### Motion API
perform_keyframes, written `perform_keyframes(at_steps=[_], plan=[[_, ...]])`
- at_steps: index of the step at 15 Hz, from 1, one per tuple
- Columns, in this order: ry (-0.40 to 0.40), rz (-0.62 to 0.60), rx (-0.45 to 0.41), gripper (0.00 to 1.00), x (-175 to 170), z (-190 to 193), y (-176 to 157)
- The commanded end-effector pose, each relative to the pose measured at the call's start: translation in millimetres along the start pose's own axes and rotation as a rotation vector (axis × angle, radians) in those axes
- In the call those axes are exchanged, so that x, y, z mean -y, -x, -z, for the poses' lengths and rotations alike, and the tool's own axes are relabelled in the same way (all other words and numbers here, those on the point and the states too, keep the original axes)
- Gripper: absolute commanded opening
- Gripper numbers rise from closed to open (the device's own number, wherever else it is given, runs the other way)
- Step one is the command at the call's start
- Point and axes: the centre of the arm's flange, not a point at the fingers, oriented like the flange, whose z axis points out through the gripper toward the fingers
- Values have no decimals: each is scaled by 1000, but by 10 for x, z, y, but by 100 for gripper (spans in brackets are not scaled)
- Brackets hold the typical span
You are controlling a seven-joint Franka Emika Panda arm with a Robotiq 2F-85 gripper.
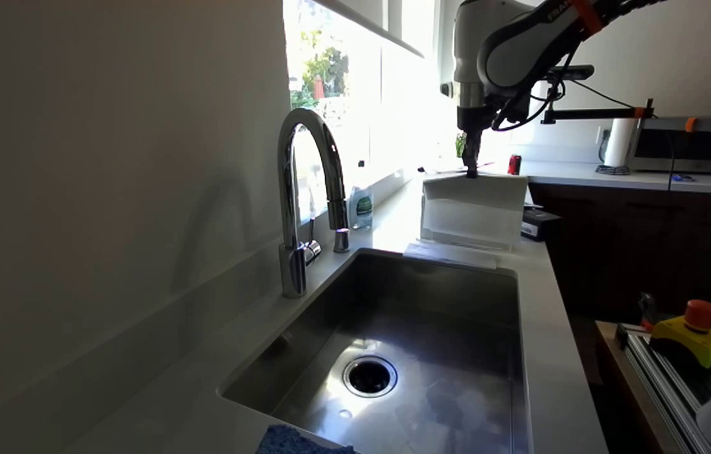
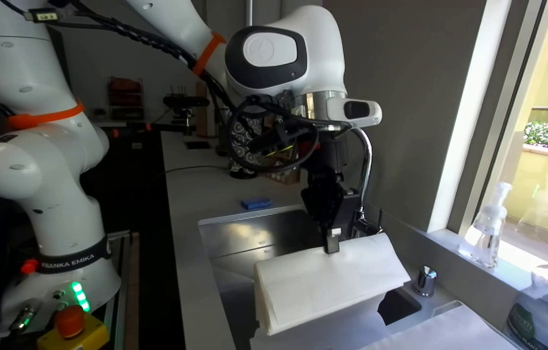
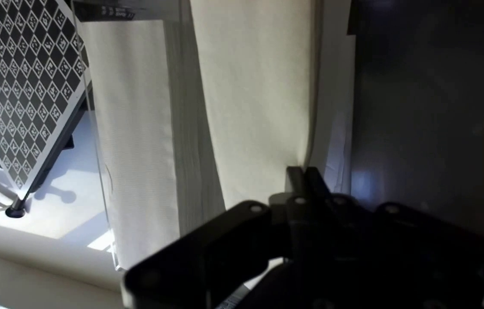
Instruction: Pick a paper towel and put it on the side of the sink
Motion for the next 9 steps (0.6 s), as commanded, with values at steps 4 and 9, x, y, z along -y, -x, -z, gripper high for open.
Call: perform_keyframes(at_steps=[4, 9], plan=[[10, 31, -48, 1, 179, -402, -81], [15, 49, -75, 1, 232, -638, -153]])
